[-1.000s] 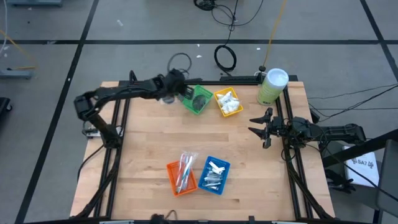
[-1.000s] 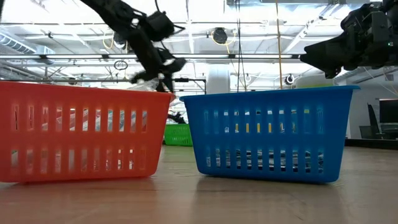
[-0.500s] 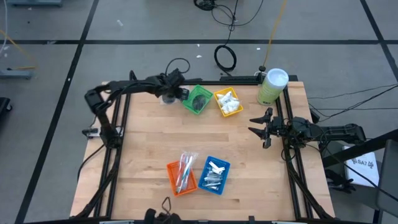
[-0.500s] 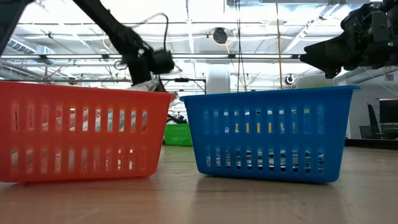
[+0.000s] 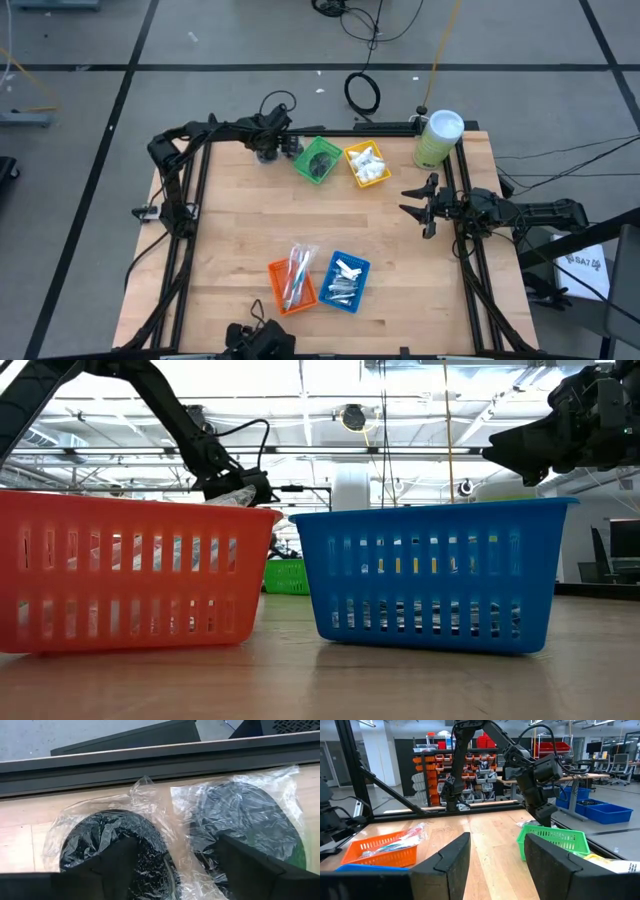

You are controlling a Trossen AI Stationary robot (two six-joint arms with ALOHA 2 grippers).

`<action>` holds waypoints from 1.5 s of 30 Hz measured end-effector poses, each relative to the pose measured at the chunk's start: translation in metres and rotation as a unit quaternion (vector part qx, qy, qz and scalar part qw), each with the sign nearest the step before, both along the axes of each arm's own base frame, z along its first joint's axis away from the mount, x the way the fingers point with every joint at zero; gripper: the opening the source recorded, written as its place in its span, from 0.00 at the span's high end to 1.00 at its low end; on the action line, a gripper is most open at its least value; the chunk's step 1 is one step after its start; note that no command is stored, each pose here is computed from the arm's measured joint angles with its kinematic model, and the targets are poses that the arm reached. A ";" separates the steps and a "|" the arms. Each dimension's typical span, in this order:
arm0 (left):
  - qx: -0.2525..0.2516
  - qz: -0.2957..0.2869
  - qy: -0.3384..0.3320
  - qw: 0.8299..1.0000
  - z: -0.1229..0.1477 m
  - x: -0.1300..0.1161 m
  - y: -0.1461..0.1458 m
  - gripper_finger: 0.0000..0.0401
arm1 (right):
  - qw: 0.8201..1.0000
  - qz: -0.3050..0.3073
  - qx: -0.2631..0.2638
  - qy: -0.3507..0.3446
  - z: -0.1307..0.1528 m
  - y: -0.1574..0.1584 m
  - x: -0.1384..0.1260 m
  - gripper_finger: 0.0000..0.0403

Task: Pick & Place Travel size toiletries
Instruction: Put the black hairbrush into the green bin

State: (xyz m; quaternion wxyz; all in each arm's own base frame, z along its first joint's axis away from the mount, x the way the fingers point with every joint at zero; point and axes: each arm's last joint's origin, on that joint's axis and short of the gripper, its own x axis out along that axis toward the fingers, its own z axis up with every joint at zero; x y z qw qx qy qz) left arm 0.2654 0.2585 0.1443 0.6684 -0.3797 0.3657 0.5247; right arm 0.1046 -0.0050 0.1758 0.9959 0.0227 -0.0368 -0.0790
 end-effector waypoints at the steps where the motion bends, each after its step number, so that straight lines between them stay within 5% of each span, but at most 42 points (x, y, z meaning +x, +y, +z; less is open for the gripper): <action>1: 0.000 0.001 0.000 1.000 0.000 -0.001 0.001 0.30 | 1.000 0.000 0.000 0.000 0.000 0.000 0.000 0.57; 9: -0.012 -0.010 0.022 1.000 0.000 -0.006 -0.001 0.24 | 1.000 0.000 0.000 0.000 0.000 0.000 0.000 0.56; 21: 0.060 0.005 0.039 0.997 0.031 -0.013 -0.001 0.29 | 1.000 0.000 0.000 0.000 0.000 0.000 0.000 0.56; 40: 0.031 0.042 0.079 0.996 -0.002 -0.014 0.005 0.30 | 1.000 0.000 0.000 0.000 0.000 0.000 0.000 0.57; 45: 0.029 0.045 0.082 0.995 -0.002 -0.015 0.006 0.36 | 1.000 0.000 0.000 0.000 0.000 0.000 0.000 0.56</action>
